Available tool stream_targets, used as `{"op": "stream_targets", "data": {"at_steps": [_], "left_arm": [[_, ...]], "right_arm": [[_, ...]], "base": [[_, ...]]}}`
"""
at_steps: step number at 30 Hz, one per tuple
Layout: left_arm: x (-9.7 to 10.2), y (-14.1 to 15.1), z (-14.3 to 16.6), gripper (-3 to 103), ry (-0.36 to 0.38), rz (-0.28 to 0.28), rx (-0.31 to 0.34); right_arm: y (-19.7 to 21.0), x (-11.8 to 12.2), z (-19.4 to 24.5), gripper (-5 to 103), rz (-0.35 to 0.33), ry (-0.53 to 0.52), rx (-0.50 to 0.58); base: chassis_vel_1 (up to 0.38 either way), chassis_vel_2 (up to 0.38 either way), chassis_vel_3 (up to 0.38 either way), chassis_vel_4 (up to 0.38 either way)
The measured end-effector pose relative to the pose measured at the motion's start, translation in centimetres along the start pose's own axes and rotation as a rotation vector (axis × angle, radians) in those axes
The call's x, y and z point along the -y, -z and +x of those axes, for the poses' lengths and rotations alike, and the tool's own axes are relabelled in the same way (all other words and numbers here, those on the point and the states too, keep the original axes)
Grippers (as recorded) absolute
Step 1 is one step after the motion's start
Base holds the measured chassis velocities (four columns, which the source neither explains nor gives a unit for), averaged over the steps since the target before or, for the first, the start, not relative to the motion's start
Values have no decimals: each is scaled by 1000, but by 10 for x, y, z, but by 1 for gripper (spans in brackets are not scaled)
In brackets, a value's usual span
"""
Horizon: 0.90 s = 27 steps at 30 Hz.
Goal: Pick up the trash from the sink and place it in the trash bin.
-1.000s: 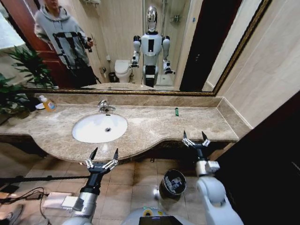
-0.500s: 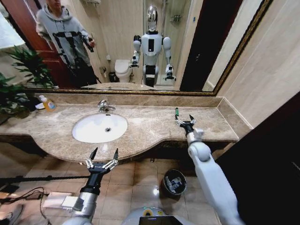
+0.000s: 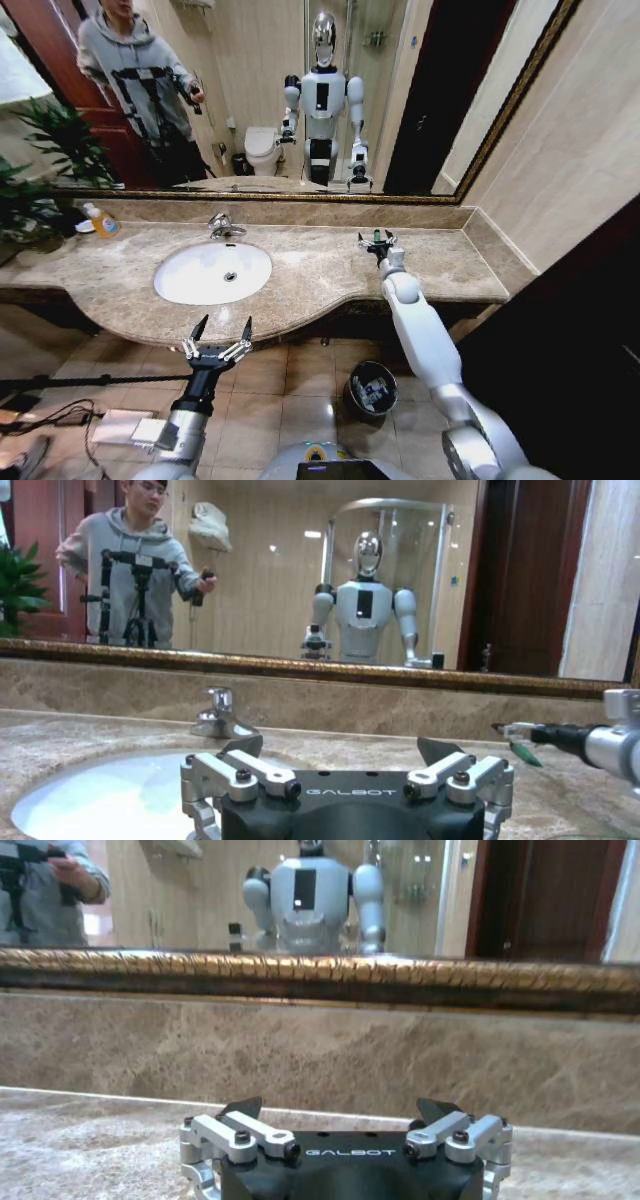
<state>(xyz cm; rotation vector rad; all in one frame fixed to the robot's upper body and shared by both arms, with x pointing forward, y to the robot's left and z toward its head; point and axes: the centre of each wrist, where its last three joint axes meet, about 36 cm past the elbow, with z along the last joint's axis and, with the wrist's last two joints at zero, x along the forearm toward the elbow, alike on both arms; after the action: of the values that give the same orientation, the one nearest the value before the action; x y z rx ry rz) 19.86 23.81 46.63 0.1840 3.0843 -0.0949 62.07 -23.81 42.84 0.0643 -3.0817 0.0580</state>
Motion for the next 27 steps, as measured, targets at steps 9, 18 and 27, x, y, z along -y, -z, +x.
{"op": "stream_targets", "data": {"at_steps": [9, 18, 27], "left_arm": [[0, 0, 0, 100, 0, 0, 0], [0, 0, 0, 100, 0, 0, 0], [0, 0, 0, 100, 0, 0, 0]], "right_arm": [[-8, 0, -25, 100, -31, -17, -67], [-20, 39, -25, 98, -63, -88, -103], [-24, 34, -35, 83, -72, -78, -126]], "base": [[0, 0, 0, 0], [0, 0, 0, 0], [0, 0, 0, 0]]}}
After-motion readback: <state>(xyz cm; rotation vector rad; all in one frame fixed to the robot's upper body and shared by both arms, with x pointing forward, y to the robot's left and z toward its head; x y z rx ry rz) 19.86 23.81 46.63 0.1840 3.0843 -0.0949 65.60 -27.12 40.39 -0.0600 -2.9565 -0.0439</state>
